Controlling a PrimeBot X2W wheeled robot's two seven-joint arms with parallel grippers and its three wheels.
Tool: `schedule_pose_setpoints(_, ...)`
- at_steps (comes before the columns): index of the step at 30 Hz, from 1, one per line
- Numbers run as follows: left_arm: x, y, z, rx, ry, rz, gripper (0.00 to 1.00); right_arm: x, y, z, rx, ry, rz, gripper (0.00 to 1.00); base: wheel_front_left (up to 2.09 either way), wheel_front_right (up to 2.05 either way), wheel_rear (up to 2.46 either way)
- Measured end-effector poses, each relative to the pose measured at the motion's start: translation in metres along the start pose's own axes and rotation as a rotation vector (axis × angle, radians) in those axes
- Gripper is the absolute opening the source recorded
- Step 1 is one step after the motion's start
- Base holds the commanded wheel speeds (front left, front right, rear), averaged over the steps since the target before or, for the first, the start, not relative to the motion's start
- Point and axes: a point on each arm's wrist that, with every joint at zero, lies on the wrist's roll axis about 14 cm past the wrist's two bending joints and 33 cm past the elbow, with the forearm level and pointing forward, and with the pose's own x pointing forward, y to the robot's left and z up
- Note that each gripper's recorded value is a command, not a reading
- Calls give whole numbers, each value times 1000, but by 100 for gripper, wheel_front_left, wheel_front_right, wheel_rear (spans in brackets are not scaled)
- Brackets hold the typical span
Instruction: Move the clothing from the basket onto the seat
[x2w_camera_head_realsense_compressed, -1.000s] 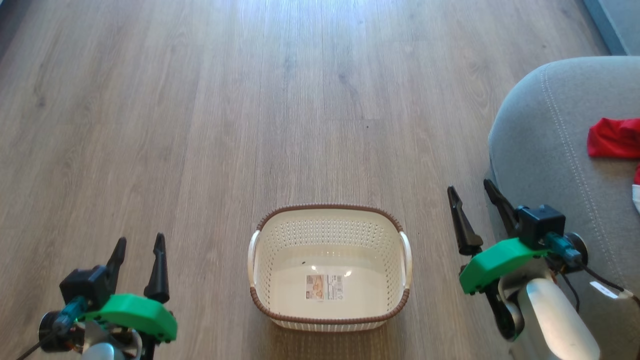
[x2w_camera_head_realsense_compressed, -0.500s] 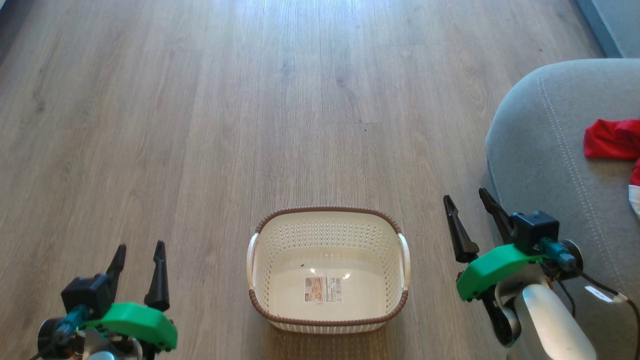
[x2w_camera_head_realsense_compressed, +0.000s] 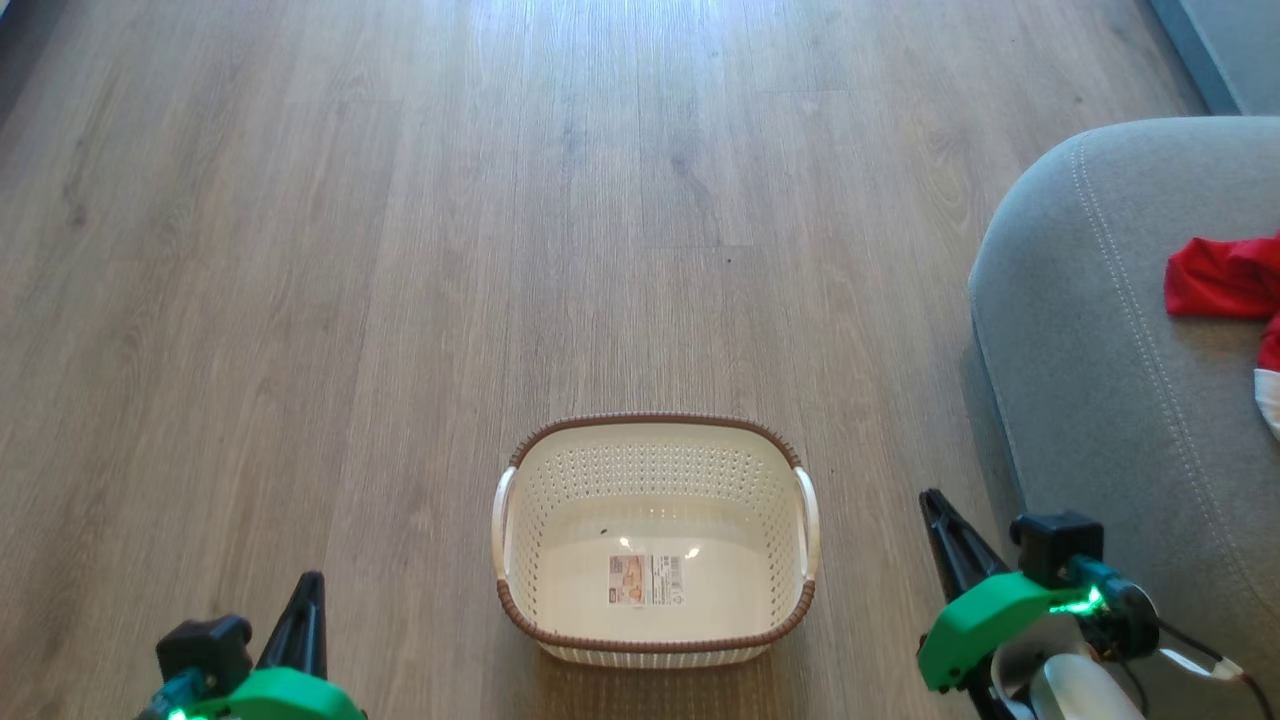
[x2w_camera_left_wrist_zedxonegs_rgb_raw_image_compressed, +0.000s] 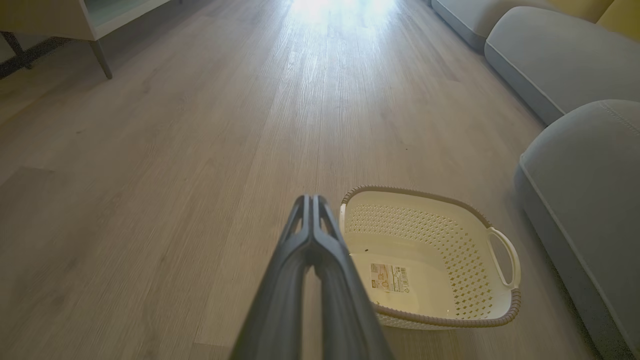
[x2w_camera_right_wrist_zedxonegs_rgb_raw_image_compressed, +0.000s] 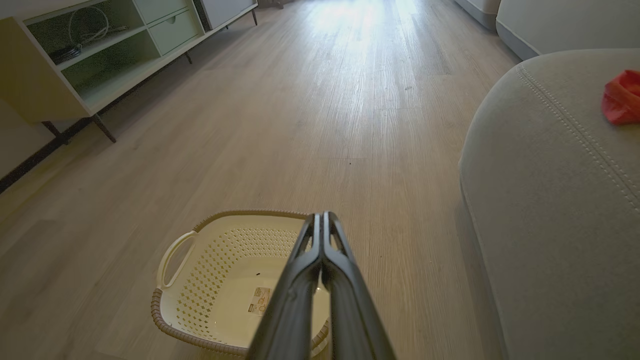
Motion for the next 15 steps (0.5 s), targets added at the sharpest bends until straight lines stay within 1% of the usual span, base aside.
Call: schedule_pose_setpoints(15,2,3,3,-167,-1,28,0,2,-11,11,172,-27,-51,0,0,0,0)
